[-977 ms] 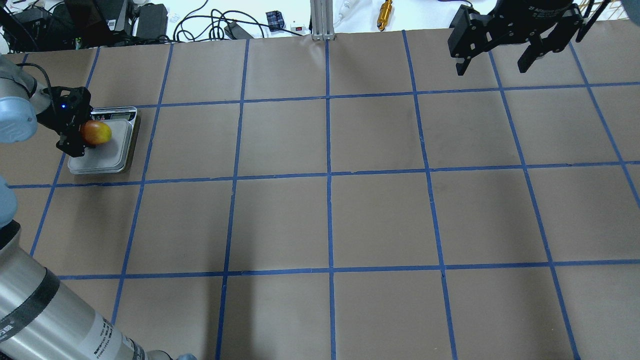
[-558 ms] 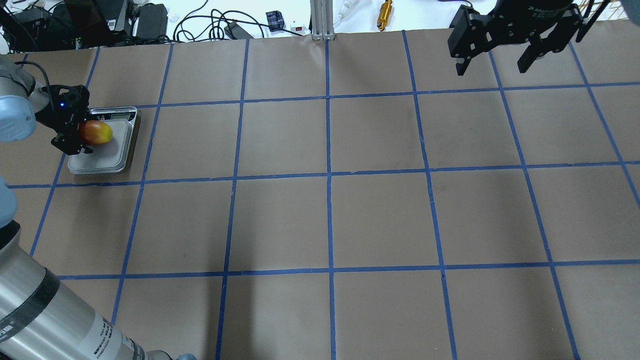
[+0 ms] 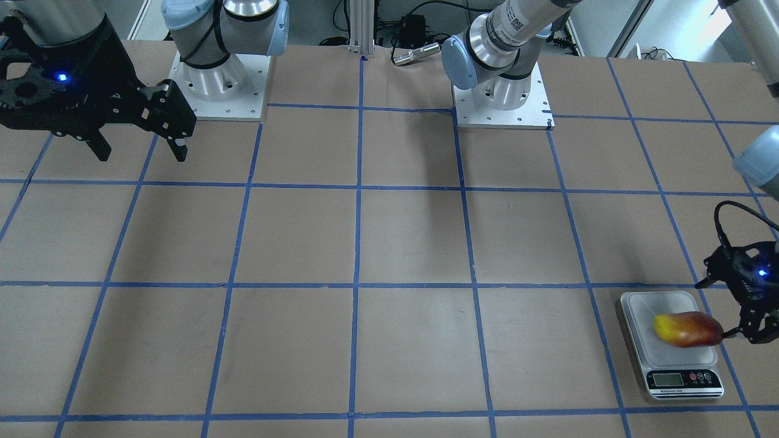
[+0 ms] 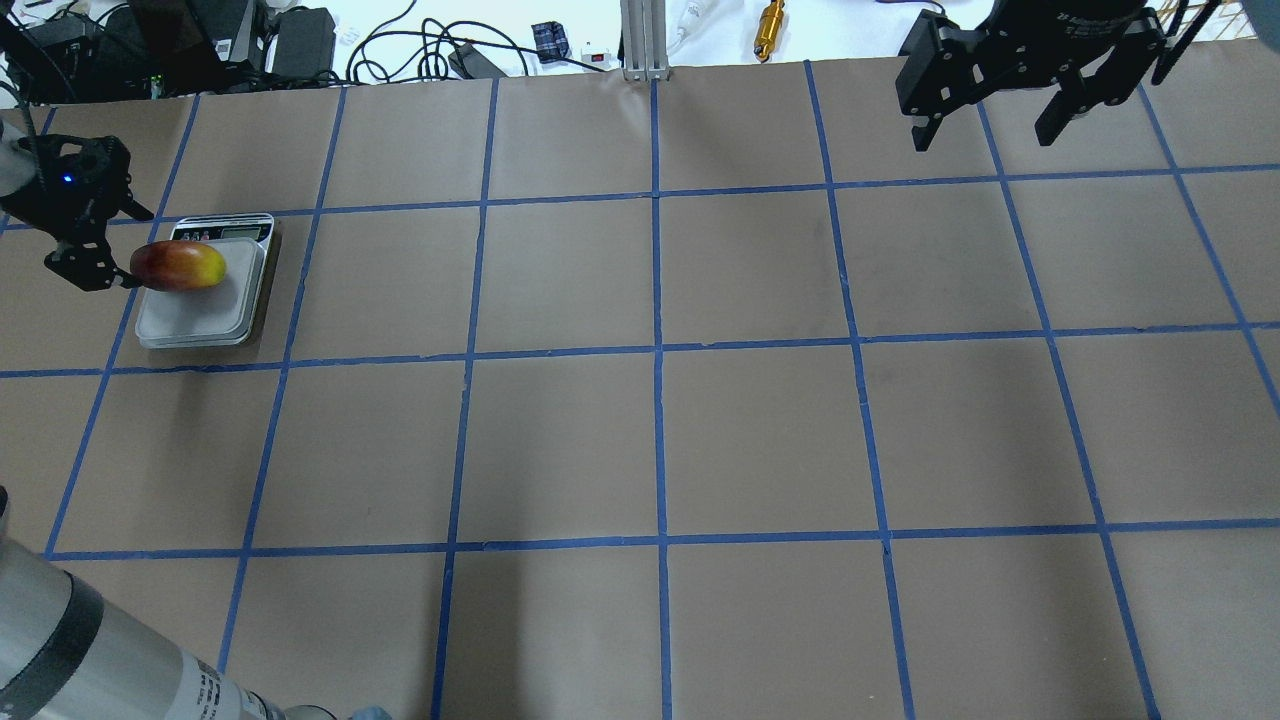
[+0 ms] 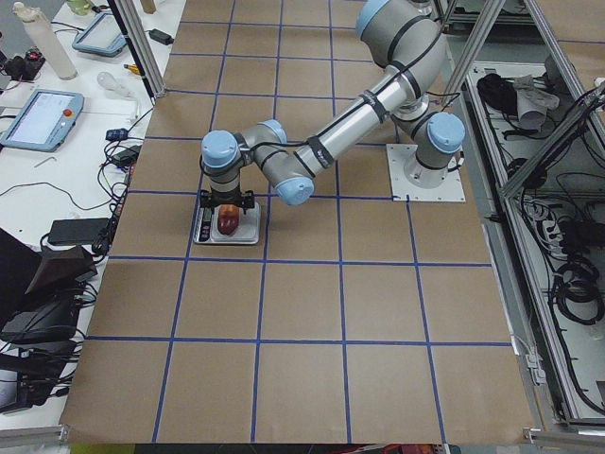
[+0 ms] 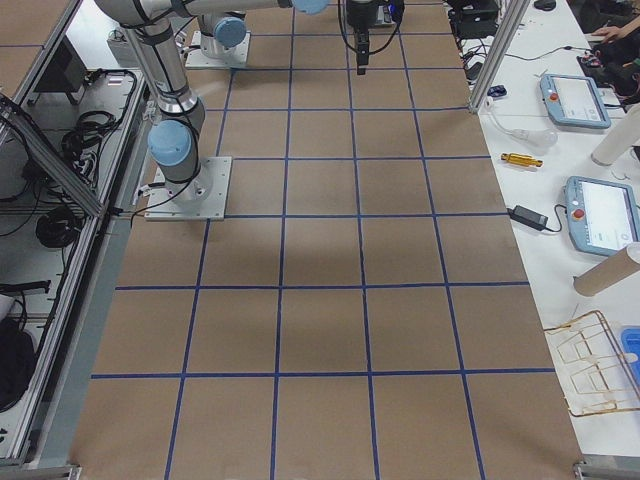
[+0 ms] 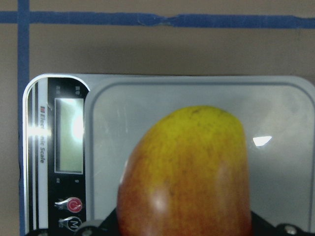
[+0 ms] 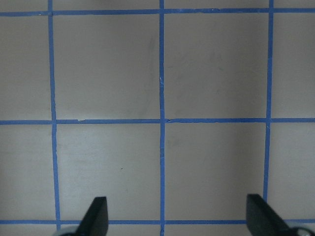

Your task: Weigh mango

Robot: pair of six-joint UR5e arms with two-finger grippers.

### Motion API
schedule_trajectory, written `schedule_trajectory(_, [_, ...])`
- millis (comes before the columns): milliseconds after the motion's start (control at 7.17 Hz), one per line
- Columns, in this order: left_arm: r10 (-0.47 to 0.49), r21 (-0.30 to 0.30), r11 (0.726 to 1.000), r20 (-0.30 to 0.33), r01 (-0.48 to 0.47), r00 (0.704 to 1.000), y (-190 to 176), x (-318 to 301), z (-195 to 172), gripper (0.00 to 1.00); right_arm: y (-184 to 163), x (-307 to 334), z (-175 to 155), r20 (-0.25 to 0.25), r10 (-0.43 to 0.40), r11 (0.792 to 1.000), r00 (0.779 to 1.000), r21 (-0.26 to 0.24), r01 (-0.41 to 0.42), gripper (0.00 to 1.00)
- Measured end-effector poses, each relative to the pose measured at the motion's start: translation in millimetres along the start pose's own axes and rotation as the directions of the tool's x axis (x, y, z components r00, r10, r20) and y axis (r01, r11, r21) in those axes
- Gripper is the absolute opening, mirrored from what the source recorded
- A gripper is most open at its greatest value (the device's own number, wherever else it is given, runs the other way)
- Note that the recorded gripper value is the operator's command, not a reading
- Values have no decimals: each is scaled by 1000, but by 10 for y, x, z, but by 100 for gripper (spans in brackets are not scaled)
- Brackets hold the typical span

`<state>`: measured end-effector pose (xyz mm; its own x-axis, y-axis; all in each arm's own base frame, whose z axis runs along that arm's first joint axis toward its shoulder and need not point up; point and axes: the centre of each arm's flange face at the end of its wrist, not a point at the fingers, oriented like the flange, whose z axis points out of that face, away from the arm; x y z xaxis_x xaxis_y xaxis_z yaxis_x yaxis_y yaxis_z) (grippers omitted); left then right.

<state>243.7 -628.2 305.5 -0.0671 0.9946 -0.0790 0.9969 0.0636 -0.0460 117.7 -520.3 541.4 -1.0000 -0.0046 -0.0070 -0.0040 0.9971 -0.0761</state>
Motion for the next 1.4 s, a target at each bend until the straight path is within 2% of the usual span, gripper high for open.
schedule_trajectory(558, [-36,-26,999,-67,34,997,-432,722,-1413,100,3,0,-5,0,0,1000,1000,1,0,100])
schedule_trajectory(837, [-156,-38,987,-61,154,986,-698,1076,-1880,100,3,-2,-3,0,0,1000,1000,1,0,100])
schedule_trajectory(977, [-248,-42,968,-62,246,967,-810,1206,-2000,100,2,-1,-3,0,0,1000,1000,1,0,100])
schedule_trajectory(1116, [-359,-44,933,-70,357,931,-985,1291,-2073,100,3,0,-5,0,0,1000,1000,1,0,100])
schedule_trajectory(1395, [-507,-61,862,-74,503,859,-1618,1332,-2148,100,2,-2,-3,1,0,1000,1000,1,0,100])
